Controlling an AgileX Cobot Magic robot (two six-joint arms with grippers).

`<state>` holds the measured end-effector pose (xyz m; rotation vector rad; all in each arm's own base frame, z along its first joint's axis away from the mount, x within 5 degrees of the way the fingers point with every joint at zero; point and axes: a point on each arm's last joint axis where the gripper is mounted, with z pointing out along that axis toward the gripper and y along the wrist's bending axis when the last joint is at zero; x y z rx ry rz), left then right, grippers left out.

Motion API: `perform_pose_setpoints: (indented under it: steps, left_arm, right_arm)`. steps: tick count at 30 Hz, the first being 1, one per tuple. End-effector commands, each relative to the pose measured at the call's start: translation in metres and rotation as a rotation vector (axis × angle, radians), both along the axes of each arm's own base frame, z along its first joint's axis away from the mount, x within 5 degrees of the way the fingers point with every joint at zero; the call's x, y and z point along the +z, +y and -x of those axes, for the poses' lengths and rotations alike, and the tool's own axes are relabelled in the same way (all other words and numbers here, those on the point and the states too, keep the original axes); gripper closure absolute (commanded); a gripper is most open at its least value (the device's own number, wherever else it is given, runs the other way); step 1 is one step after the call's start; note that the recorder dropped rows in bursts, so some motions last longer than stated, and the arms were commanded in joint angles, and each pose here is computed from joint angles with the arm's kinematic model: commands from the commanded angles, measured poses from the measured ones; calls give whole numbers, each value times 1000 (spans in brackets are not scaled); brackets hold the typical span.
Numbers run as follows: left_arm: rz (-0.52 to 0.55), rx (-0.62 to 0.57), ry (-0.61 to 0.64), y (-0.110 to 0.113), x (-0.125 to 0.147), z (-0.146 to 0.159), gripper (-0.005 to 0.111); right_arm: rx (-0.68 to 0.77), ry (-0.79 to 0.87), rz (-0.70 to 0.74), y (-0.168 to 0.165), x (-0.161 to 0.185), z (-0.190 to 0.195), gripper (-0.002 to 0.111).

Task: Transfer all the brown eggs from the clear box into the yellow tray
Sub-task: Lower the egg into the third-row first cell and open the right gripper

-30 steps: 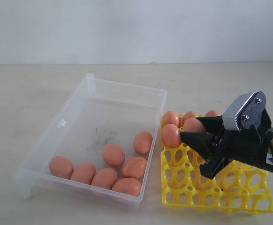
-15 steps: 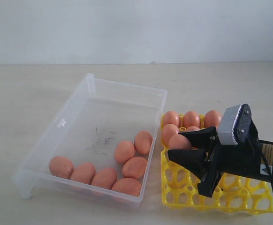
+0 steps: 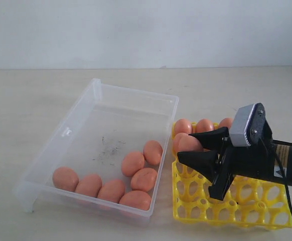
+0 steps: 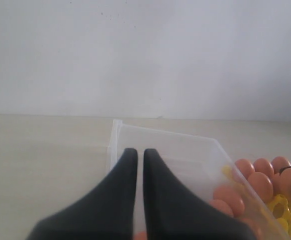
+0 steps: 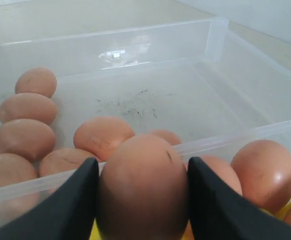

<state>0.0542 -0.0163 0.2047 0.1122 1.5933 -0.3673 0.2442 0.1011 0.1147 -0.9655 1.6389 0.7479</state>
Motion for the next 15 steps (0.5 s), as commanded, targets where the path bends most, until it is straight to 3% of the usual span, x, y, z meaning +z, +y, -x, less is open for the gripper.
perform_pose_setpoints:
  steps: [1, 15]
  left_arm:
    - [10, -8, 2, 0, -1, 0, 103]
    - [12, -9, -2, -1, 0, 0, 103]
  right_arm:
    - [15, -9, 19, -1, 1, -5, 109]
    - [54, 10, 56, 0, -2, -3, 109]
